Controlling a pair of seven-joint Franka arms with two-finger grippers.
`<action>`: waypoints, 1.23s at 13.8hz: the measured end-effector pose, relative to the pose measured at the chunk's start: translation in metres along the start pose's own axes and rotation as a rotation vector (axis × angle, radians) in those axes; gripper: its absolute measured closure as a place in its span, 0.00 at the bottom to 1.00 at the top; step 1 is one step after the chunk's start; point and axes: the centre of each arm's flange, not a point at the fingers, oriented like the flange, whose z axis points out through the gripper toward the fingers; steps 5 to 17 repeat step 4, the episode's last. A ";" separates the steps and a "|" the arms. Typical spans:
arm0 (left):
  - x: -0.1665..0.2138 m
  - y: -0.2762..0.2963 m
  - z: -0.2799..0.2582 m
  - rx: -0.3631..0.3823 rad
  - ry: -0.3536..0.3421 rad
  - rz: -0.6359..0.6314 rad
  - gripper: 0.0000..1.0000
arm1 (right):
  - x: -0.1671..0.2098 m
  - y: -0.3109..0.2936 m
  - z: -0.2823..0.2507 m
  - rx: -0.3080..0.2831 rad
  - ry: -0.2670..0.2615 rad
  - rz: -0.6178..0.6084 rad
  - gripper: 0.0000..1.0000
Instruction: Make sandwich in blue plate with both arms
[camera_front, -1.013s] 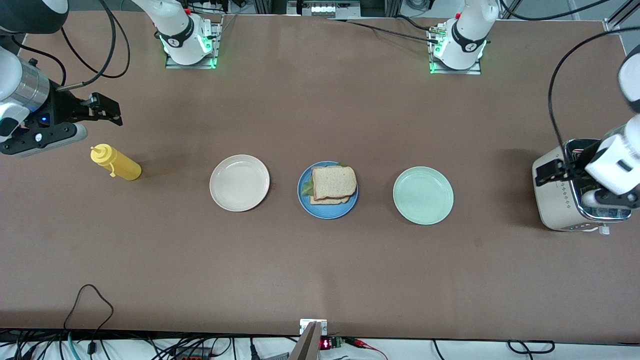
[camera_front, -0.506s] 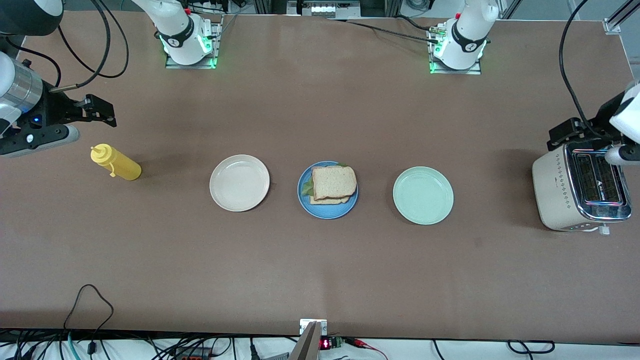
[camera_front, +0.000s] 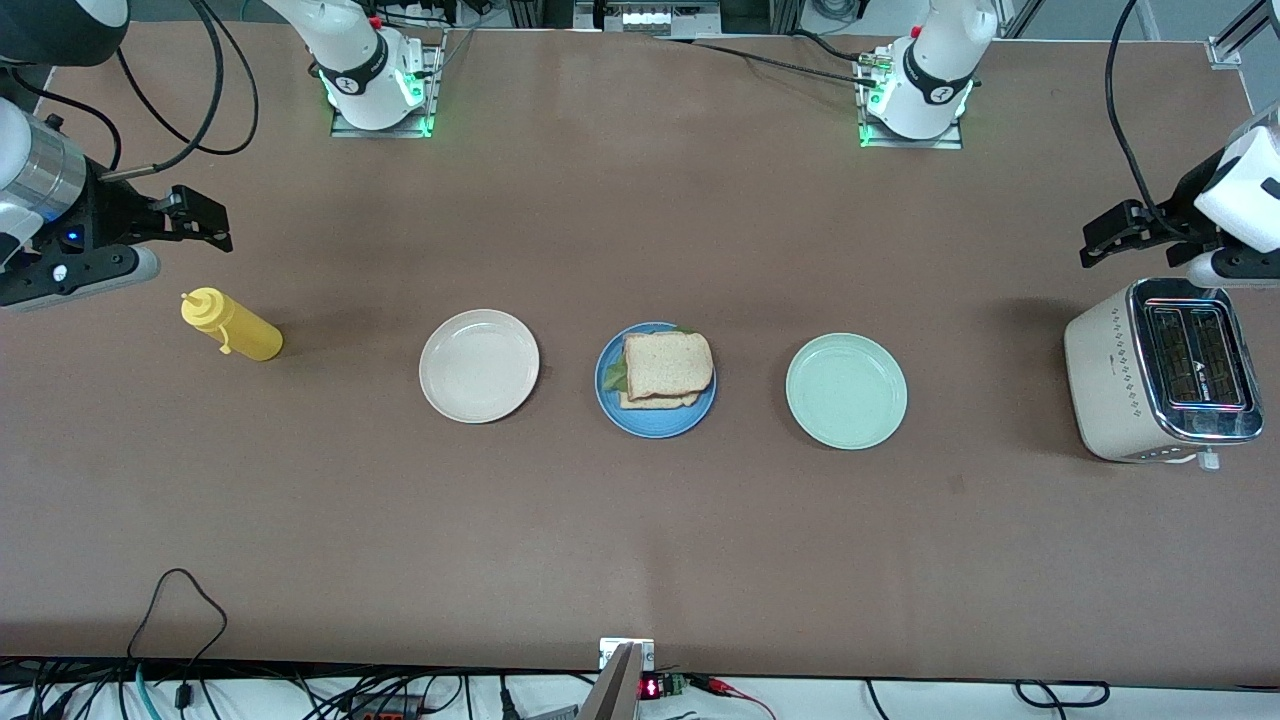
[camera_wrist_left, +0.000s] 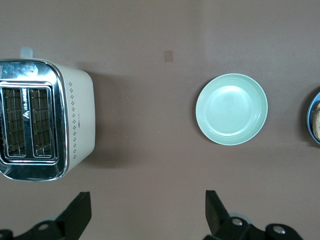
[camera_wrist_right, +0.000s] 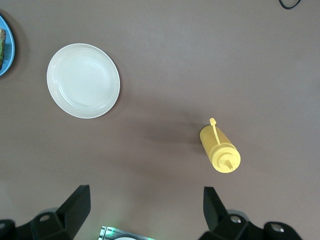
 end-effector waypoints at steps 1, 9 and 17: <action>-0.001 0.000 0.001 0.000 -0.002 0.000 0.00 | 0.000 0.001 0.000 0.000 0.000 0.002 0.00; -0.001 0.000 0.005 0.000 -0.009 -0.001 0.00 | -0.001 0.003 0.000 0.000 -0.001 0.006 0.00; -0.001 0.000 0.005 0.000 -0.009 -0.001 0.00 | -0.001 0.003 0.000 0.000 -0.001 0.006 0.00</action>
